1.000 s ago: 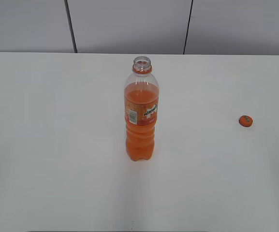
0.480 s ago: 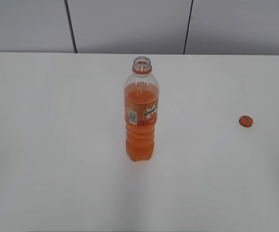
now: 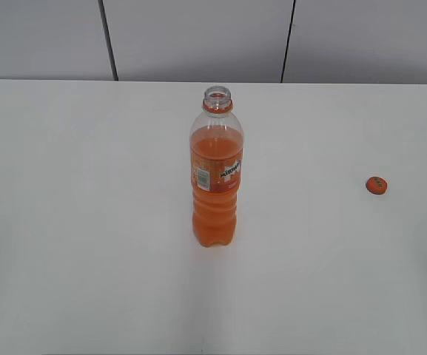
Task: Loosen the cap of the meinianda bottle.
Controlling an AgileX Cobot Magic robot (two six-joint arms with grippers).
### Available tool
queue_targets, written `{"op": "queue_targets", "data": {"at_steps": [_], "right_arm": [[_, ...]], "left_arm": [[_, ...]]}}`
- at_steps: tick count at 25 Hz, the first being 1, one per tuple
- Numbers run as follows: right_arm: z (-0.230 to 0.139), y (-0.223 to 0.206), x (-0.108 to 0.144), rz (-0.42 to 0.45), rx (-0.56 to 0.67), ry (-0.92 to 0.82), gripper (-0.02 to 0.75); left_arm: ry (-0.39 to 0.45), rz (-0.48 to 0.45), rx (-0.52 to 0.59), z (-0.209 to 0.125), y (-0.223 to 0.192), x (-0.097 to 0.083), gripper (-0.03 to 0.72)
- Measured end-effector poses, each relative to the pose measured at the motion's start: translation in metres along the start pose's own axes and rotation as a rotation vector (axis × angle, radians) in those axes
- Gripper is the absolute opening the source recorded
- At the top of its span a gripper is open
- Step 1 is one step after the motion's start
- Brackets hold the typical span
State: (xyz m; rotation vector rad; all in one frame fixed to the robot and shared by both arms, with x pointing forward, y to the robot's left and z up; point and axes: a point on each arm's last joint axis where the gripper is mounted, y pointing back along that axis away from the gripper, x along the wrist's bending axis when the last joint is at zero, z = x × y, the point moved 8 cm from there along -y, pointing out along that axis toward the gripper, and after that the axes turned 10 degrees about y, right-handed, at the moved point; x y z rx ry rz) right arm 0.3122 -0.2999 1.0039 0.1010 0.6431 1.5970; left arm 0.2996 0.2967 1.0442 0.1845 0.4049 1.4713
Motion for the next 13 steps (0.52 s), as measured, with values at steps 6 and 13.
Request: {"op": "queue_targets", "data": {"at_steps": [6,13], "right_arm": [[0.0,0.0,0.0,0.0,0.0,0.001,0.588],[0.0,0.0,0.0,0.0,0.0,0.001,0.588]], "left_arm": [[0.0,0.0,0.0,0.0,0.0,0.0,0.398],[0.0,0.0,0.0,0.0,0.0,0.0,0.382]]}}
